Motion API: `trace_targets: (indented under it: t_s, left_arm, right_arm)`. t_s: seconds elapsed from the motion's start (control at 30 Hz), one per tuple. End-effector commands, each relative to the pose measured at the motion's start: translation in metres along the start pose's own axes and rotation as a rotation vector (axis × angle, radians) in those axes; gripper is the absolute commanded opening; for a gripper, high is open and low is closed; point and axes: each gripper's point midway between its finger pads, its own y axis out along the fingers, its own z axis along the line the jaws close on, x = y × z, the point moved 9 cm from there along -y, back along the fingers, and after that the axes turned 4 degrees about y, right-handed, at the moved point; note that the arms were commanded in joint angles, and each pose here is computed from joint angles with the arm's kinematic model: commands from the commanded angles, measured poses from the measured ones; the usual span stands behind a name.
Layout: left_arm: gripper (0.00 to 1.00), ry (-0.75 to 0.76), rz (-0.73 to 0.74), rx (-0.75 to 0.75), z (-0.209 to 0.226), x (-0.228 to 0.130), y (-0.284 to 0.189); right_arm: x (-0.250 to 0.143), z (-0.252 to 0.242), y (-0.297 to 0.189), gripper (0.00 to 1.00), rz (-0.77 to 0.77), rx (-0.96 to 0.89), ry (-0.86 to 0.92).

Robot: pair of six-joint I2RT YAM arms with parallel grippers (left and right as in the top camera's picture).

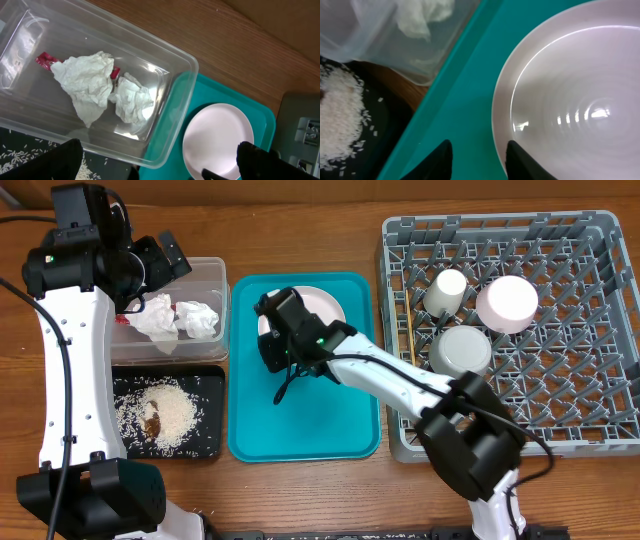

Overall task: Sort waste into correct bins and load items into the dishwasher
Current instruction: 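Move the right gripper to the pink plate on the teal tray, then grasp the edge of the pink plate with the right gripper and lift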

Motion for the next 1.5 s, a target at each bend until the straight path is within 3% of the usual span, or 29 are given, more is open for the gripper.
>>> trace_targets:
  t_s: [0.0,0.13,0.5,0.8,0.87,0.97,1.13,1.47]
  left_arm:
    - [1.0,0.012,-0.019,0.005,-0.003,0.004,-0.003]
    - [1.0,0.012,-0.019,0.005,-0.003,0.004,-0.003]
    - [1.0,0.012,-0.019,0.005,-0.003,0.004,-0.003]
    - [1.0,0.012,-0.019,0.005,-0.003,0.004,-0.003]
    - [1.0,0.012,-0.019,0.005,-0.003,0.004,-0.003]
    - [1.0,0.012,-0.019,0.005,-0.003,0.004,-0.003]
    - [1.0,0.012,-0.019,0.005,-0.003,0.004,-0.003]
    - [1.0,0.012,-0.019,0.005,-0.003,0.004,-0.003]
  right_arm:
    - [-0.002,0.002,0.016,0.4,-0.003,-0.003,-0.065]
    - [-0.003,0.001,0.026,0.45,-0.014,-0.001,-0.135]
    - [-0.018,-0.012,0.048,0.45,0.027,-0.077,-0.137]
    - [-0.022,-0.014,0.05,0.15,0.047,-0.082,-0.136]
    - [-0.02,-0.013,0.047,0.04,0.048,-0.083,-0.135]
    - [-0.014,-0.01,0.036,0.04,0.032,-0.077,-0.137]
    - [0.003,0.002,0.0,0.04,-0.022,-0.059,-0.141]
    - [0.055,0.009,-0.168,0.04,-0.261,0.082,0.065]
